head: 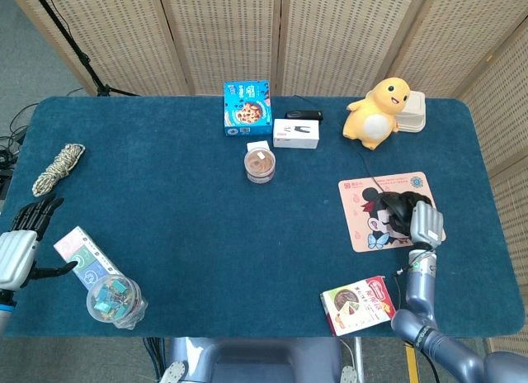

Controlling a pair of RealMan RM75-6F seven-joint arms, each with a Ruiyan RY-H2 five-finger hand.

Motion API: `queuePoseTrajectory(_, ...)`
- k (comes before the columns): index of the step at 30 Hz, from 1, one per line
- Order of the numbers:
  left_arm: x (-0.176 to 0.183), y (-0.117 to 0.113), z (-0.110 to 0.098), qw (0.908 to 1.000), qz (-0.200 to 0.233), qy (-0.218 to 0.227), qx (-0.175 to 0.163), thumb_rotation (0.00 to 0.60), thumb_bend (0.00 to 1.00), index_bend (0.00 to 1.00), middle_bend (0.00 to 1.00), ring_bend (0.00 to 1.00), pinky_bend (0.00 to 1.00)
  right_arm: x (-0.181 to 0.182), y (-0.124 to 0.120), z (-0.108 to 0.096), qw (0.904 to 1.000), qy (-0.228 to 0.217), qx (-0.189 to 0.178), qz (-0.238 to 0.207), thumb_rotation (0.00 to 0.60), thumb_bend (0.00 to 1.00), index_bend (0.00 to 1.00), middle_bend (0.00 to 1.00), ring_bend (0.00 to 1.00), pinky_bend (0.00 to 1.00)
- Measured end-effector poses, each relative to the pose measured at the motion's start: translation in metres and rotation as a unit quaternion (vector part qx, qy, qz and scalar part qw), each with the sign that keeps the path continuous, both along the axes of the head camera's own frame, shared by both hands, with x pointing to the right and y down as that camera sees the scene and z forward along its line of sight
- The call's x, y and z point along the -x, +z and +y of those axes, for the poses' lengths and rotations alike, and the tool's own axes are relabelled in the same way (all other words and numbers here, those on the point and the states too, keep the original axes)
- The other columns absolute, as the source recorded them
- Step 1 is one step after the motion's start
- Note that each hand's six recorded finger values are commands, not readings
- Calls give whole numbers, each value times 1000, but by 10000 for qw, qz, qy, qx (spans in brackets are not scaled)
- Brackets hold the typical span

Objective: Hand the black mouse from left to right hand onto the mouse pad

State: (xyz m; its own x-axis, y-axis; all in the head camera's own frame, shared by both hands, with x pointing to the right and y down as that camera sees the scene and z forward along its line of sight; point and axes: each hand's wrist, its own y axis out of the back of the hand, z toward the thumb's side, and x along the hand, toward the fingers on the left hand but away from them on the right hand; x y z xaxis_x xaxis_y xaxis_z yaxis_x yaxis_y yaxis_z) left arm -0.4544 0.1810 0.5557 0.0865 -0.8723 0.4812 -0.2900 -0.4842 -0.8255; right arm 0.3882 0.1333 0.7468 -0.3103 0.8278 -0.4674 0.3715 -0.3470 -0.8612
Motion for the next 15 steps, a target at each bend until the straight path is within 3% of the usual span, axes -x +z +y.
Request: queuePoseTrajectory(15, 0, -3, 1, 10000, 37, 44, -29, 600, 30, 0, 0, 0, 0, 11, -4, 13, 9998, -201, 32, -25, 600, 638, 235, 160, 60, 267)
